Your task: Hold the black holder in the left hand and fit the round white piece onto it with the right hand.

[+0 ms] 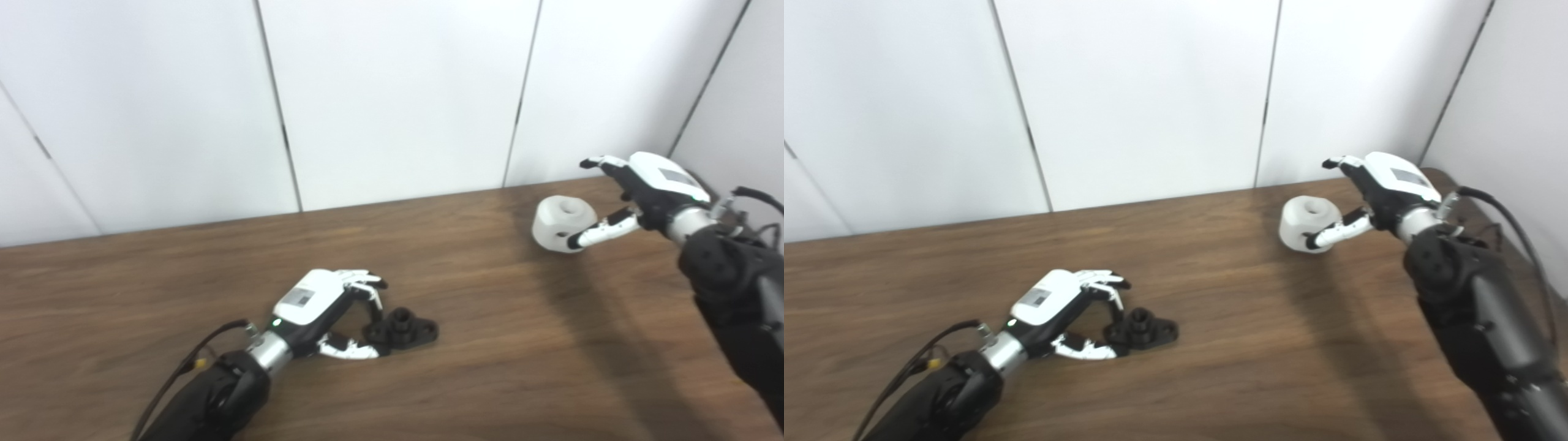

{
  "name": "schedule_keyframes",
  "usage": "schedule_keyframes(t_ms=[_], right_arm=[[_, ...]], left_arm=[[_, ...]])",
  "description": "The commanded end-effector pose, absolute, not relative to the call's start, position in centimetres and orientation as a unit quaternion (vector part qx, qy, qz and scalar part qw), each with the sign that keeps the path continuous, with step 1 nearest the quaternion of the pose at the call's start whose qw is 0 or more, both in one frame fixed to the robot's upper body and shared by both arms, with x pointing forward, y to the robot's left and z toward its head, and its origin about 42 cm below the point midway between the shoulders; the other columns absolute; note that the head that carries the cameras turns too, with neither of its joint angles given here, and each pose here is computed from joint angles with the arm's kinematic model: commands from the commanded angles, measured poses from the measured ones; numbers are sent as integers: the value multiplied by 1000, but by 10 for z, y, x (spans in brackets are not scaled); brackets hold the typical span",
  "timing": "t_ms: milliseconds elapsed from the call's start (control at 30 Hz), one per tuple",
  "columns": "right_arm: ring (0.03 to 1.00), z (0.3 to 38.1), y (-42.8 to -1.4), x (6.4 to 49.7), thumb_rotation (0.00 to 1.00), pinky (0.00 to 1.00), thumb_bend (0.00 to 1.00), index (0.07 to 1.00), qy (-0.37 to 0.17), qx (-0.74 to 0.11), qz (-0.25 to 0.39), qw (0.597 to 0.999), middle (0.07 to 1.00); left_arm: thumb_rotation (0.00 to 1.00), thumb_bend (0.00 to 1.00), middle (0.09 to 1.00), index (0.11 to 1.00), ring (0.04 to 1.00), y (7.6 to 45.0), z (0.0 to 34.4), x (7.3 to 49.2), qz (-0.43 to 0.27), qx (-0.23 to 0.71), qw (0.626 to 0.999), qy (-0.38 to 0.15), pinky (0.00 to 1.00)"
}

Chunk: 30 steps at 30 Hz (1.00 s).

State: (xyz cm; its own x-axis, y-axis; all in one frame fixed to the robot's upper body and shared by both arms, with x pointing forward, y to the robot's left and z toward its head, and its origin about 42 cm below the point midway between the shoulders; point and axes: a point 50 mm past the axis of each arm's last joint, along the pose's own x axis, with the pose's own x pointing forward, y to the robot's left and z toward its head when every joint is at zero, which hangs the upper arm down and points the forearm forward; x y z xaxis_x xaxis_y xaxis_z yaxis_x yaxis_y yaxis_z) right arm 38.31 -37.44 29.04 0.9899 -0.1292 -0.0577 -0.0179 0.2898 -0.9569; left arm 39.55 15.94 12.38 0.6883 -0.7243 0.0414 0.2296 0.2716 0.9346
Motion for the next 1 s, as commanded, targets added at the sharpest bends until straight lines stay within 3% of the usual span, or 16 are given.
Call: schedule_keyframes(t_ms=[0,967], right_arm=[[910,318,-379,392,334,728,924,884,36,-607,-63,791,937],[901,287,-386,439,287,810,893,871,98,-598,-53,793,931]], left_arm=[[57,524,815,484,860,176,106,389,-345,552,733,-198,851],[58,524,816,484,858,177,103,389,-345,556,729,-199,835]])
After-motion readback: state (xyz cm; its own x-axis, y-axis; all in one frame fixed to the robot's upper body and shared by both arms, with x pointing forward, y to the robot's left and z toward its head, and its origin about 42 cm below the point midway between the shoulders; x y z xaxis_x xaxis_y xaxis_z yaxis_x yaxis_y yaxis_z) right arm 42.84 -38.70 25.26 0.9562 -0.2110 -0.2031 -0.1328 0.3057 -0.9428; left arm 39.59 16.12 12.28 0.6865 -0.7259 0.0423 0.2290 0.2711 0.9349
